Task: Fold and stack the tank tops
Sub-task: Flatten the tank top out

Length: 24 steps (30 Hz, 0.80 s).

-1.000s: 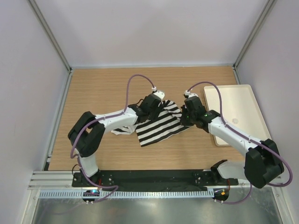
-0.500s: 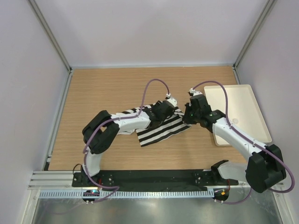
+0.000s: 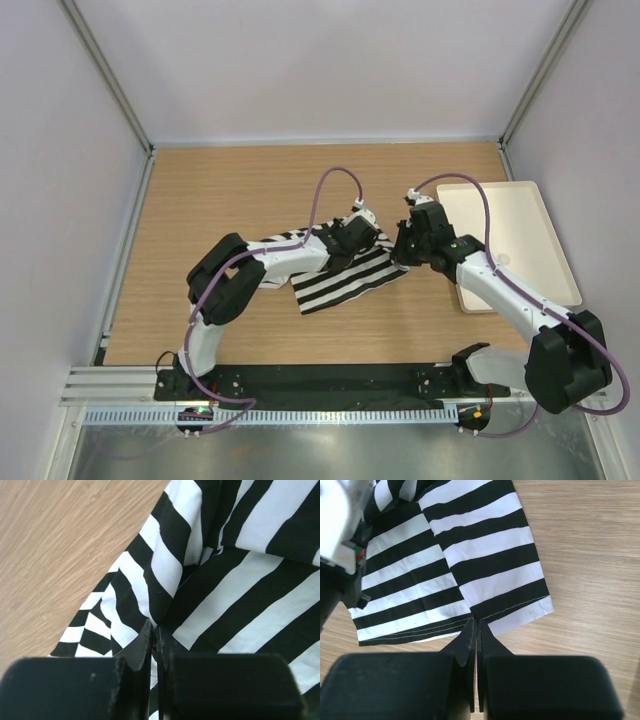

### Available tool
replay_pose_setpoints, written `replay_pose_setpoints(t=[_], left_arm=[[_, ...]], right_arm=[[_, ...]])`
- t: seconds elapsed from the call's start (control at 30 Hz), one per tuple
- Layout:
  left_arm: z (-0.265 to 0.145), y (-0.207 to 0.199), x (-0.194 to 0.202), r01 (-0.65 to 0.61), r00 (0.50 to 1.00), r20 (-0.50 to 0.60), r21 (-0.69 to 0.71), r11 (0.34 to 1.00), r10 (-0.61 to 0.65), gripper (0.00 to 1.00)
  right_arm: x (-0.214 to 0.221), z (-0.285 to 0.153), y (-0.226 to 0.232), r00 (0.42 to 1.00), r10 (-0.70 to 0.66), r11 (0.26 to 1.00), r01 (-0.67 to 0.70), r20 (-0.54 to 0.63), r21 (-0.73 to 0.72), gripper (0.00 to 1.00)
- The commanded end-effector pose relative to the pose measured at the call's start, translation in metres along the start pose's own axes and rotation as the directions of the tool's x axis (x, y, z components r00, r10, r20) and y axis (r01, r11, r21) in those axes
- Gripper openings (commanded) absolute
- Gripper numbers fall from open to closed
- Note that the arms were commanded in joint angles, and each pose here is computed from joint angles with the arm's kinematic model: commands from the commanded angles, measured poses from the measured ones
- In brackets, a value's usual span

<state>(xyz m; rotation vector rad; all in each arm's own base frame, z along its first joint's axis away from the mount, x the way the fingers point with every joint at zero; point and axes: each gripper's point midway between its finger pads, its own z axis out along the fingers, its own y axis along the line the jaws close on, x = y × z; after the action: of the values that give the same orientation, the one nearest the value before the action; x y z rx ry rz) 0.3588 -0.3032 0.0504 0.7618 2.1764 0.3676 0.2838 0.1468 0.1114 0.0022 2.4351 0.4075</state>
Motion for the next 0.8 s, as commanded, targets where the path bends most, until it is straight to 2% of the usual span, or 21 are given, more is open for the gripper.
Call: replay_pose_setpoints(t=[0.0,0.13,0.17,0.23,0.33,0.43,0.5,0.53,0.6,0.63,0.67,0.77], left_arm=[[-0.026,0.029,-0.027,0.111,0.992,0.070,-0.038,0.993,-0.108,0.00],[-0.051,0.056,-0.037,0.253,0.964,0.076,0.028,0.967,-0.255,0.00],[-0.057,0.079,-0.040,0.321,0.944,0.075,0.032,0.947,-0.322,0.00],[-0.061,0.094,-0.041,0.425,0.902,0.056,0.076,0.902,-0.429,0.00],[-0.063,0.147,-0.039,0.569,0.818,0.059,0.055,0.820,-0.572,0.00],[-0.071,0.183,-0.044,0.640,0.762,0.081,0.053,0.766,-0.642,0.00],[-0.081,0.198,-0.045,0.660,0.745,0.085,0.051,0.750,-0.661,0.00],[-0.094,0.214,-0.053,0.675,0.728,0.124,0.046,0.737,-0.674,0.00],[-0.114,0.229,-0.053,0.675,0.728,0.139,0.024,0.737,-0.671,0.00],[-0.137,0.244,-0.062,0.692,0.704,0.187,0.039,0.721,-0.685,0.00],[-0.148,0.247,-0.059,0.692,0.703,0.185,0.046,0.721,-0.687,0.00],[-0.200,0.258,-0.062,0.710,0.646,0.249,0.150,0.688,-0.721,0.00]], right_arm=[[-0.010,-0.005,0.000,0.999,0.007,1.000,-0.007,0.032,-0.009,0.01],[-0.026,-0.007,-0.007,0.997,0.041,0.999,-0.041,0.058,0.007,0.01],[-0.039,-0.009,-0.010,0.995,0.060,0.998,-0.062,0.084,0.013,0.01],[-0.051,-0.010,-0.014,0.991,0.092,0.995,-0.094,0.095,0.020,0.01],[-0.096,-0.027,-0.018,0.973,0.135,0.990,-0.140,0.187,0.014,0.01],[-0.123,-0.040,-0.015,0.961,0.152,0.988,-0.157,0.229,0.003,0.01],[-0.153,-0.059,-0.005,0.947,0.146,0.989,-0.143,0.287,-0.030,0.01],[-0.160,-0.068,-0.002,0.943,0.138,0.990,-0.134,0.301,-0.035,0.01],[-0.182,-0.095,0.015,0.925,0.120,0.991,-0.094,0.361,-0.091,0.01],[-0.186,-0.106,0.018,0.919,0.108,0.992,-0.074,0.379,-0.103,0.01],[-0.190,-0.125,0.030,0.907,0.101,0.988,-0.043,0.410,-0.149,0.01],[-0.188,-0.155,0.045,0.889,0.092,0.976,0.009,0.448,-0.219,0.01]])
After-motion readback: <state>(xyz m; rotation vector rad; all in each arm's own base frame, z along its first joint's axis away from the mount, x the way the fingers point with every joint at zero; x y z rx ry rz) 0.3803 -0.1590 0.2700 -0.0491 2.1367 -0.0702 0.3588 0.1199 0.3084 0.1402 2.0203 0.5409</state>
